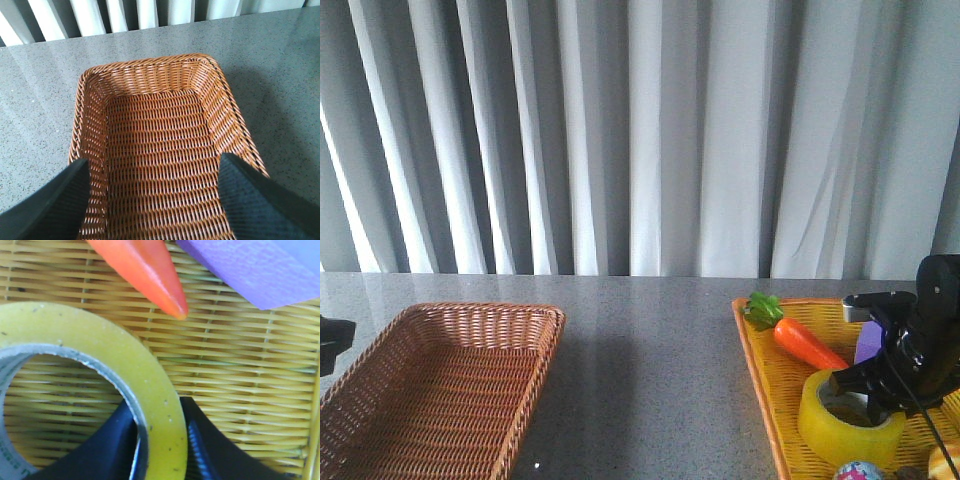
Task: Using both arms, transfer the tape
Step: 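Close the right gripper on the tape roll's rim and lift it, then carry the tape toward the table center and set it down, then open the right gripper and raise it away from the tape, then reach the left gripper down to the tape roll on the table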
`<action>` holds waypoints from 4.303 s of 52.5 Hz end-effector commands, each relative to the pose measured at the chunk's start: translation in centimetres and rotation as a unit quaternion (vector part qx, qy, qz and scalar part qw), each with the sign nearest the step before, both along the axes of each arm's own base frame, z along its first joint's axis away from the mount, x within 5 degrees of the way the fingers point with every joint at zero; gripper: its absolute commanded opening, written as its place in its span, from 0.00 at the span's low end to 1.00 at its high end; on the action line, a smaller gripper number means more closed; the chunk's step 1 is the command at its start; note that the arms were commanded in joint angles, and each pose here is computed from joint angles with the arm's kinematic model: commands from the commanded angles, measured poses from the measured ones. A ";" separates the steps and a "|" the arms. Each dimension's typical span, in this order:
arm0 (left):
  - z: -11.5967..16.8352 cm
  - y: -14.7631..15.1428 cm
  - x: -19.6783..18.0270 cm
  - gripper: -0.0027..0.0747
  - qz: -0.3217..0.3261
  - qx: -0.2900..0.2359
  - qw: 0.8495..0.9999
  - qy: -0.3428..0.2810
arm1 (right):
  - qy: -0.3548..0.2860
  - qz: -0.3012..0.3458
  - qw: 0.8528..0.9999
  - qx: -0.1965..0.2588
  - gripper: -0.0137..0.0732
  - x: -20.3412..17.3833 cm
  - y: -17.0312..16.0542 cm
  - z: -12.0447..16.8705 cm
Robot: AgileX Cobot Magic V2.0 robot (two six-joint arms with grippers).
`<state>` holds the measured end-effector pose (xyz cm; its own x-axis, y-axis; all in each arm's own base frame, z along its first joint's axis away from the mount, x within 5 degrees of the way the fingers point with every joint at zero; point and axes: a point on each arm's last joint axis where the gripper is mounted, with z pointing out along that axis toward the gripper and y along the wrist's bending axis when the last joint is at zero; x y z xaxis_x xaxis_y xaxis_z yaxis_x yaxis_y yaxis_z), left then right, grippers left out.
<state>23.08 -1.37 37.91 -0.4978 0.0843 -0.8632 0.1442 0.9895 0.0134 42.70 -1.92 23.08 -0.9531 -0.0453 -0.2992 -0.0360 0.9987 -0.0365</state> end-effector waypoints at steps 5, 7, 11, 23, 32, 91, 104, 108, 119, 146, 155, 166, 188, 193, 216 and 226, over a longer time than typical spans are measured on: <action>1.6 0.0 -0.1 0.71 0.005 -0.010 0.999 -0.047 | -0.097 0.011 0.995 -0.004 0.27 -0.7 0.0 7.5; 1.6 0.0 -0.1 0.71 0.005 -0.010 0.999 -0.047 | -0.115 0.012 0.993 0.008 0.27 -0.8 0.2 9.0; 1.6 0.0 -0.1 0.71 0.005 -0.010 0.999 -0.047 | -0.159 0.027 0.986 0.033 0.27 -1.1 1.3 12.4; 1.6 0.0 -0.1 0.71 0.005 -0.010 0.999 -0.045 | -0.261 0.136 0.954 0.057 0.28 -2.8 8.4 19.3; 1.4 0.0 -0.2 0.71 0.004 -0.009 0.999 -0.038 | -0.252 0.209 0.942 0.068 0.29 -3.1 14.7 18.2; 1.2 -0.1 -0.3 0.71 0.001 -0.009 1.000 -0.023 | -0.169 0.215 0.961 0.036 0.81 0.0 21.7 11.5; 1.2 -0.1 -0.4 0.71 0.000 -0.009 1.000 -0.021 | -0.282 0.158 0.946 -0.026 0.82 -4.2 17.7 20.6; 1.2 -0.1 -0.4 0.71 0.001 -0.009 1.000 -0.022 | -0.315 0.131 0.940 -0.025 0.81 -6.1 15.8 23.4; 1.3 -0.3 -0.4 0.71 0.000 -0.029 0.999 -0.023 | -0.386 0.058 0.920 -0.019 0.71 -11.3 9.3 29.6; 2.0 -3.3 -0.6 0.71 -0.065 -0.039 0.996 -0.045 | -0.417 -0.020 0.904 -0.090 0.15 -20.0 0.7 27.3; 4.8 -5.1 -0.2 0.71 -0.116 -0.022 0.990 -0.074 | -0.377 -0.026 0.921 -0.093 0.15 -20.4 0.6 26.1; 7.0 -8.9 4.0 0.71 -0.176 -0.018 0.984 -0.035 | -0.356 -0.029 0.929 -0.092 0.15 -20.6 0.5 25.7; -1.3 -18.5 15.8 0.71 -0.203 0.012 0.964 0.172 | -0.356 -0.029 0.929 -0.092 0.15 -20.6 0.5 25.7; -3.6 -19.7 17.3 0.71 -0.192 0.006 0.958 0.214 | -0.356 -0.029 0.929 -0.092 0.15 -20.6 0.5 25.8; -8.3 -22.8 19.1 0.71 -0.173 0.038 0.952 0.250 | -0.356 -0.029 0.929 -0.092 0.15 -20.6 0.5 25.8; -9.3 -22.6 19.4 0.71 -0.137 0.032 0.954 0.266 | -0.356 -0.029 0.929 -0.092 0.15 -20.6 0.5 25.8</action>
<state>42.82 -24.22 24.92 -0.8463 0.3708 -0.3824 0.4233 0.9040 -0.0605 22.78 -1.12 47.24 -0.5985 -0.0867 -0.7964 0.1011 0.9780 -0.1824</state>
